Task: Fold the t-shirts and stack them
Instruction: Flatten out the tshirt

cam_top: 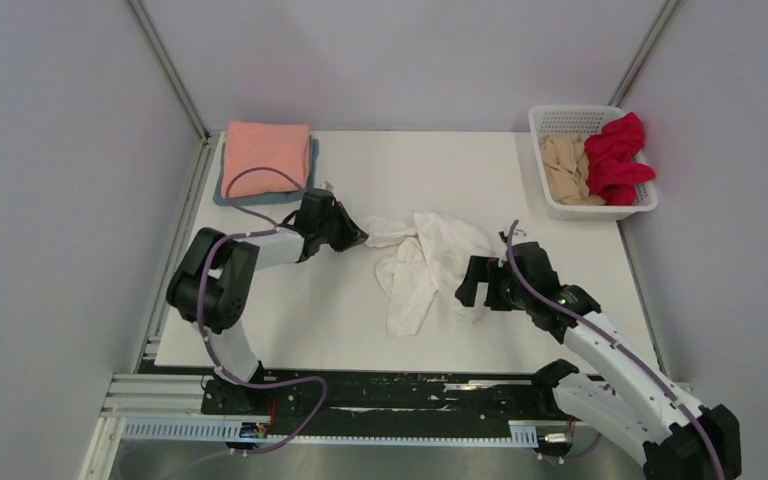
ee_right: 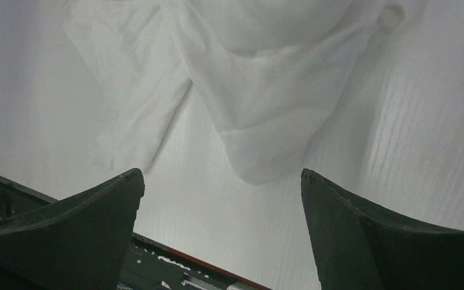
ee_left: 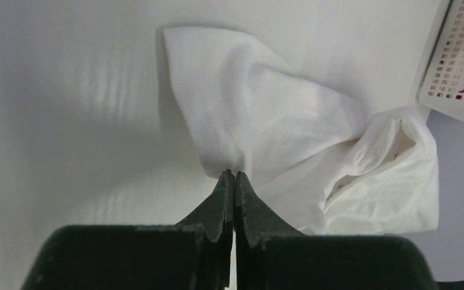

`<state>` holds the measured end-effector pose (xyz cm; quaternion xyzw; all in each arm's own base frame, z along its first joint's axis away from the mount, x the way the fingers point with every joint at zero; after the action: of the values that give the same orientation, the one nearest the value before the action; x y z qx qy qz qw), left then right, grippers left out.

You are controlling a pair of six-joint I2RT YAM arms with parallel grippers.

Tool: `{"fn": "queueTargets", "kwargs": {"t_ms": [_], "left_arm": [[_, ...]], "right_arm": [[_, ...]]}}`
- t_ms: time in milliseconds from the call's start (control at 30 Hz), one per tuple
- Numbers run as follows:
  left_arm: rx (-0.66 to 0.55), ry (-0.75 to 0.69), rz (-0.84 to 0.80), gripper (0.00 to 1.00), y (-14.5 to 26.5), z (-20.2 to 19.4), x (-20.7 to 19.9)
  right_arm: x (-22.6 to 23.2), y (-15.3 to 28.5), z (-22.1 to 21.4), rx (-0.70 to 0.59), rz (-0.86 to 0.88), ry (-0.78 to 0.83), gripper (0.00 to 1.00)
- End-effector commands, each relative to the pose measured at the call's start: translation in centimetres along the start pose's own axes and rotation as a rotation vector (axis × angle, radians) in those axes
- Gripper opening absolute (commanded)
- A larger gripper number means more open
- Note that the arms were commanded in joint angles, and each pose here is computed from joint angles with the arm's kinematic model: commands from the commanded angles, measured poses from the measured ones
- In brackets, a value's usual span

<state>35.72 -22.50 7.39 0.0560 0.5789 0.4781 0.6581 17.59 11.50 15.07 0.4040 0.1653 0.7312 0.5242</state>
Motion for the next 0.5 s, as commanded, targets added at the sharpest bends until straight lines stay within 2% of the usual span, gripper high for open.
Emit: {"fn": "queueTargets", "kwargs": {"t_ms": [0,100,200,333,467], "left_arm": [[-0.212,-0.082,0.131,0.0,6.0,0.7,1.5],[-0.295,-0.087,0.241,0.0,9.3,-0.5,4.5],[-0.306,-0.093,0.278,0.0,11.3,-1.6,5.8],[-0.326,-0.092,0.268,0.0,13.2,-2.6,6.4],[-0.361,-0.094,0.28,0.0,14.4,-2.8,6.9]], "right_arm": [[-0.1,-1.6,-2.9,0.074,-0.131,-0.018,1.0],[-0.6,-2.3,-3.8,0.069,-0.206,-0.011,1.0],[-1.0,-2.8,-3.9,0.048,-0.246,-0.031,0.99],[0.3,-3.8,-3.5,0.019,-0.14,-0.003,0.94],[0.2,-4.9,-3.0,0.002,-0.179,-0.002,0.9]]}}
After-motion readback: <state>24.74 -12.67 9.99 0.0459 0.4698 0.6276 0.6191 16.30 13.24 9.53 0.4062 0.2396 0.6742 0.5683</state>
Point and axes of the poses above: each gripper's point midway between its finger pads, its own y axis back along the fingers, its own x axis along the line the jaws close on, z = x × y, the point moved 5 cm from there along y, back along the fingers, and after that the axes turned 1 degree about -y, right-handed, at the moved point
